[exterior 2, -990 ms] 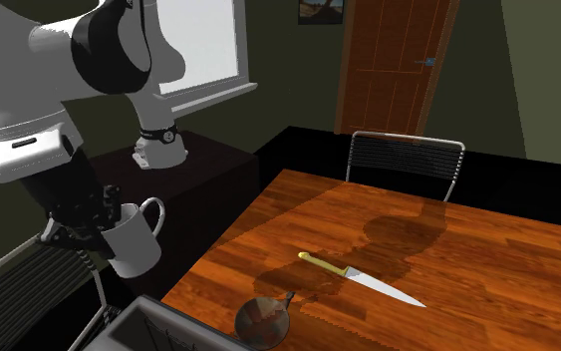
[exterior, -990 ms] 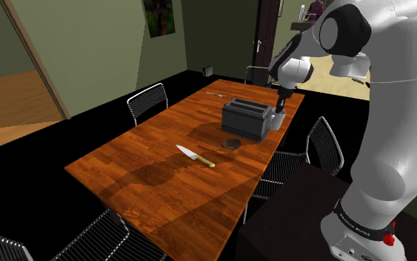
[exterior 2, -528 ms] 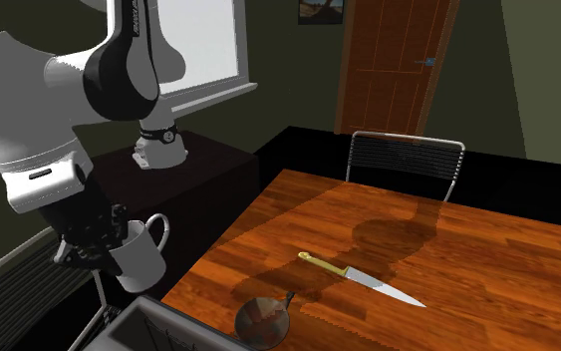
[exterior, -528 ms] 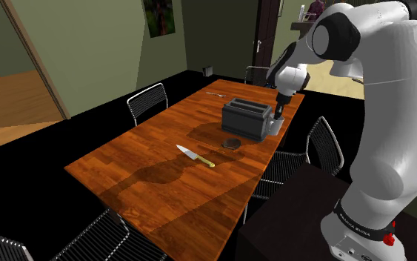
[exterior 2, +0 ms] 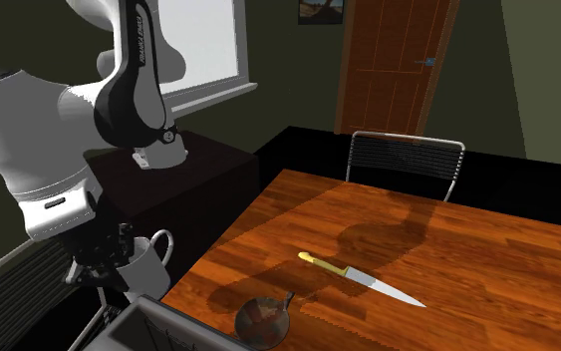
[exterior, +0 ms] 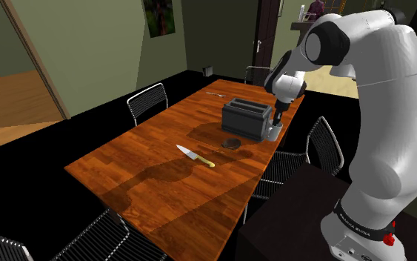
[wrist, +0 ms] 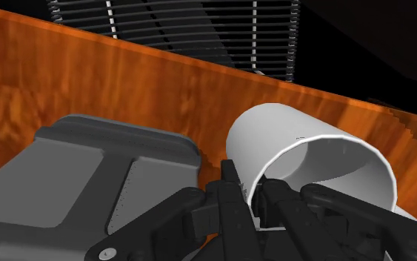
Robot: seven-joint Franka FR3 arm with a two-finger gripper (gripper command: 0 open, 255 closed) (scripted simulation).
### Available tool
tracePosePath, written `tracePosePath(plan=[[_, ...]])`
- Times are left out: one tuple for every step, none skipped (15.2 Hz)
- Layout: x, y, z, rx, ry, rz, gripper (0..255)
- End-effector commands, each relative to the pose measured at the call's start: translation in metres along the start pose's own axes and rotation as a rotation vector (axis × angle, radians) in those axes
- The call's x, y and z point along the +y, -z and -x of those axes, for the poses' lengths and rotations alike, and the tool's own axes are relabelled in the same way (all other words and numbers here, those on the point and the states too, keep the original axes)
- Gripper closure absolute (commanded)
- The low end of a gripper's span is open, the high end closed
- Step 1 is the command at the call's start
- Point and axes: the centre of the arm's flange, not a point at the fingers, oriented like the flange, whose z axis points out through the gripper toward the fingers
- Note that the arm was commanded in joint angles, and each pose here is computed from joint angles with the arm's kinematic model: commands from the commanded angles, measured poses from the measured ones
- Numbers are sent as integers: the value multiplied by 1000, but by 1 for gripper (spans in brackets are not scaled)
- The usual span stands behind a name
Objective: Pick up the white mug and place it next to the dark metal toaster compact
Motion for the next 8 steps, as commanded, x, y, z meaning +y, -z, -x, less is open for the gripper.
tracePosePath(plan=[[0, -12, 3, 0, 0, 0, 255], [0, -17, 4, 0, 0, 0, 255], [0, -22, 4, 0, 0, 0, 255], [0, -27, 5, 0, 0, 0, 255], [0, -33, 6, 0, 0, 0, 255], [0, -38, 7, 0, 0, 0, 255], [1, -43, 8, 0, 0, 0, 255], [1, -48, 9, 0, 0, 0, 255]])
